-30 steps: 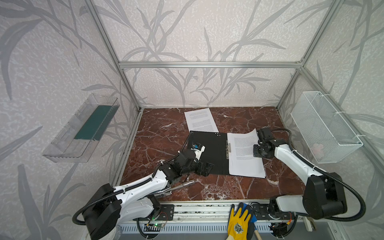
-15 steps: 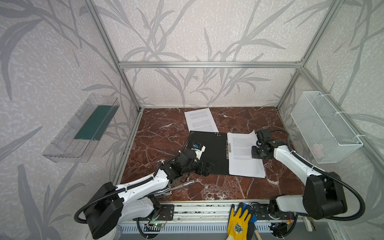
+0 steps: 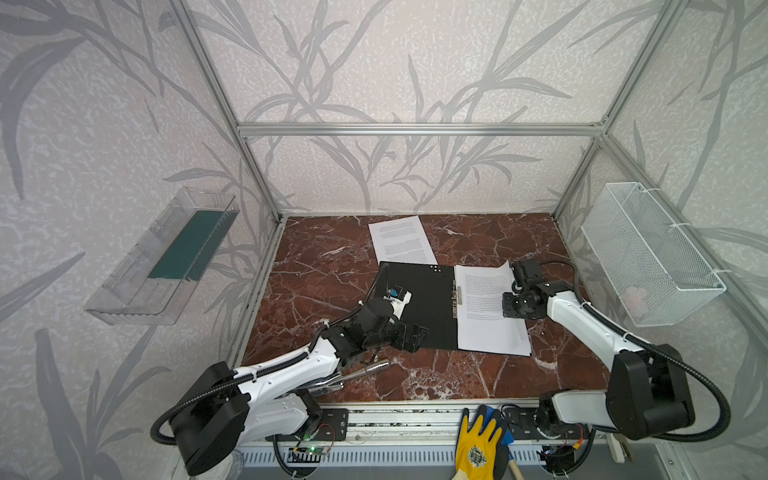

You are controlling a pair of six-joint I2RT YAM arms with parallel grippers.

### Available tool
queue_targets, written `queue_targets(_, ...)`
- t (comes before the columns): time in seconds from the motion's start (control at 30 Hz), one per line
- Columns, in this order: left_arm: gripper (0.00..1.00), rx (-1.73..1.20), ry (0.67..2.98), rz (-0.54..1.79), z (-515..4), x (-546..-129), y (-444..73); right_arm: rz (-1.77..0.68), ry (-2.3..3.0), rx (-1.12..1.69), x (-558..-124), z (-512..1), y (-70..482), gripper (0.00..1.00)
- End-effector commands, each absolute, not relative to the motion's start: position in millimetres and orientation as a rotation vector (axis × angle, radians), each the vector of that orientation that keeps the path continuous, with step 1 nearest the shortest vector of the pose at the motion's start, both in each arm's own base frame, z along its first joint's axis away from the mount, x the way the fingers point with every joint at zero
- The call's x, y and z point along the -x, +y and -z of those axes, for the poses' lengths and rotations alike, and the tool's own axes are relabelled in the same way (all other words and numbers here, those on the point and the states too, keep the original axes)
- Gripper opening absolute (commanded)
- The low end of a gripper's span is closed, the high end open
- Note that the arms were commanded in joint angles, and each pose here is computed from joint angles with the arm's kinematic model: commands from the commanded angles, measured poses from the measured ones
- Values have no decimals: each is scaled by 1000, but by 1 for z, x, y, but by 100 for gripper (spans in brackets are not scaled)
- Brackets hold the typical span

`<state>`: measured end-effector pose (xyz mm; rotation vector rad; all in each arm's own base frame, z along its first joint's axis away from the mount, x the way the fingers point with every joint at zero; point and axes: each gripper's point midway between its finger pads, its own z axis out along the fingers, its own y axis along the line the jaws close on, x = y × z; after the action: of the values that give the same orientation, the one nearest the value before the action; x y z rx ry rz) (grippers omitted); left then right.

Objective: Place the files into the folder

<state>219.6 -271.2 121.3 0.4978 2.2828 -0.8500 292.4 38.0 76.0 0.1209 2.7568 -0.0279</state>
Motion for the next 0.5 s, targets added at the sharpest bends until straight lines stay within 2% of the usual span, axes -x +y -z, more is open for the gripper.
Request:
queue_targets(0.0, 99, -512, 2237, 859, -136, -226, -278, 51, 2753, -98, -288, -78, 36, 0)
queue_targets(0.4, 99, -509, 2244, 854, -133, -227, -278, 52, 2758, -86, -287, -77, 36, 0)
queue_targets(0.47, 99, -508, 2248, 852, -132, -227, -278, 53, 2755, -87, -287, -76, 36, 5)
